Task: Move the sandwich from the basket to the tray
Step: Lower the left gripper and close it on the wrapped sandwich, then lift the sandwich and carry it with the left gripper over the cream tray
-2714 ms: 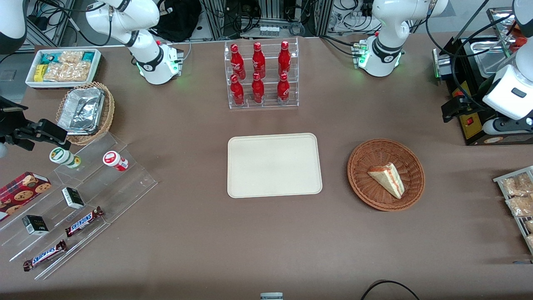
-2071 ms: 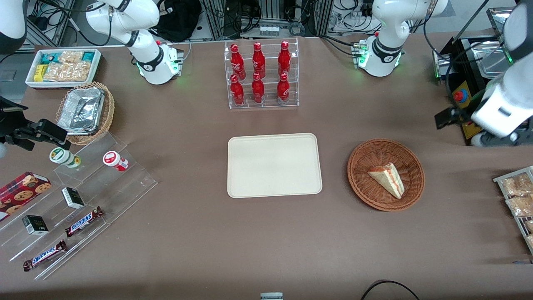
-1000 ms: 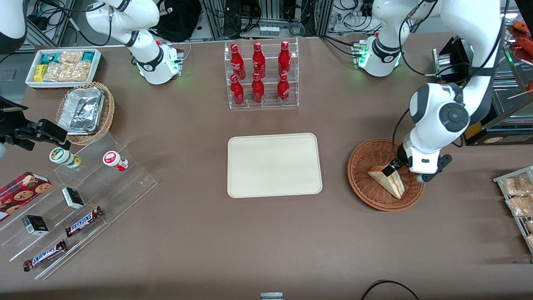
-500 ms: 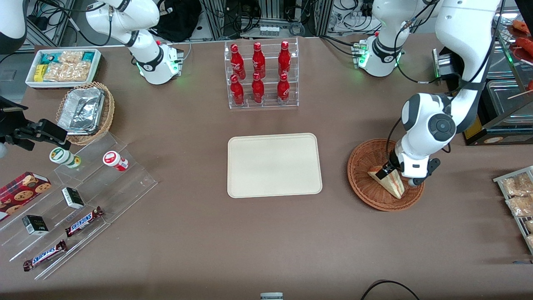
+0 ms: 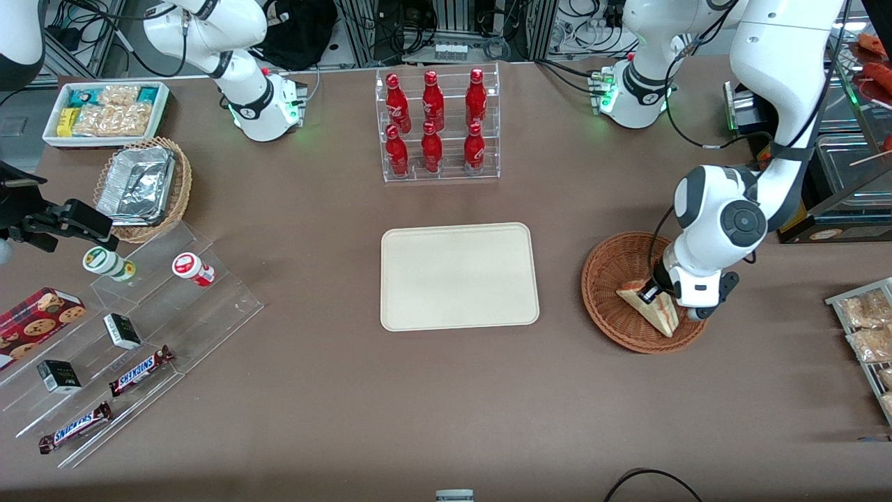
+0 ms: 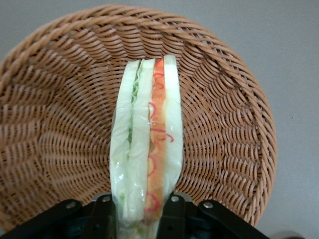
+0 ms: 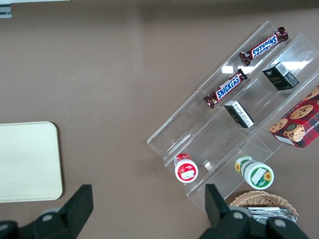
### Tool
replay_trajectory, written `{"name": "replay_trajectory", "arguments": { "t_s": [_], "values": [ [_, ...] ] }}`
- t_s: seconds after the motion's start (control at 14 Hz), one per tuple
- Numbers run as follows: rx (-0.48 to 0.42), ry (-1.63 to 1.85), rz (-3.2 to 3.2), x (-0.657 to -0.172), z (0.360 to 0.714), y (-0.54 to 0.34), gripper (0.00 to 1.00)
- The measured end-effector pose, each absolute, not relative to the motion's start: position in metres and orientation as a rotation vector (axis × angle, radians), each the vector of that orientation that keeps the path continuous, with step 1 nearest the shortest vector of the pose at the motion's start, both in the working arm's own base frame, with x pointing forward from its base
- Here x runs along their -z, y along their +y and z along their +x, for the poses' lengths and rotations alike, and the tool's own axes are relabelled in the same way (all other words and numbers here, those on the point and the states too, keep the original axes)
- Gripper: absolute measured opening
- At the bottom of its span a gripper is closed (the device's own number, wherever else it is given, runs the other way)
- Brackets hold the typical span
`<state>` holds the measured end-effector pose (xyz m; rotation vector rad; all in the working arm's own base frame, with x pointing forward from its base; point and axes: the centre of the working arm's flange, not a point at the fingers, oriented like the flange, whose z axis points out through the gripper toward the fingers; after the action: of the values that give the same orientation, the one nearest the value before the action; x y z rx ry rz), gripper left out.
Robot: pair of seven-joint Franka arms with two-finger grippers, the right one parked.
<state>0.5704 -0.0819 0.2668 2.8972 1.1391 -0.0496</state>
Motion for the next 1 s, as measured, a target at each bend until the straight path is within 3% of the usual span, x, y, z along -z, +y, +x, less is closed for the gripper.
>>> {"name": "replay_trajectory", "arguments": {
  "t_s": [0.29,0.57,0.79,1.0],
  "values": [
    [0.179,1.12,2.967,-0.349,0.591,-0.097,0.26],
    [0.183,0.928,3.051,-0.427,0.589,-0.18,0.26],
    [0.174,0.714,3.118,-0.425,0.562,-0.263,0.16],
    [0.139,0.551,3.151,-0.407,0.539,-0.324,0.15]
  ]
}}
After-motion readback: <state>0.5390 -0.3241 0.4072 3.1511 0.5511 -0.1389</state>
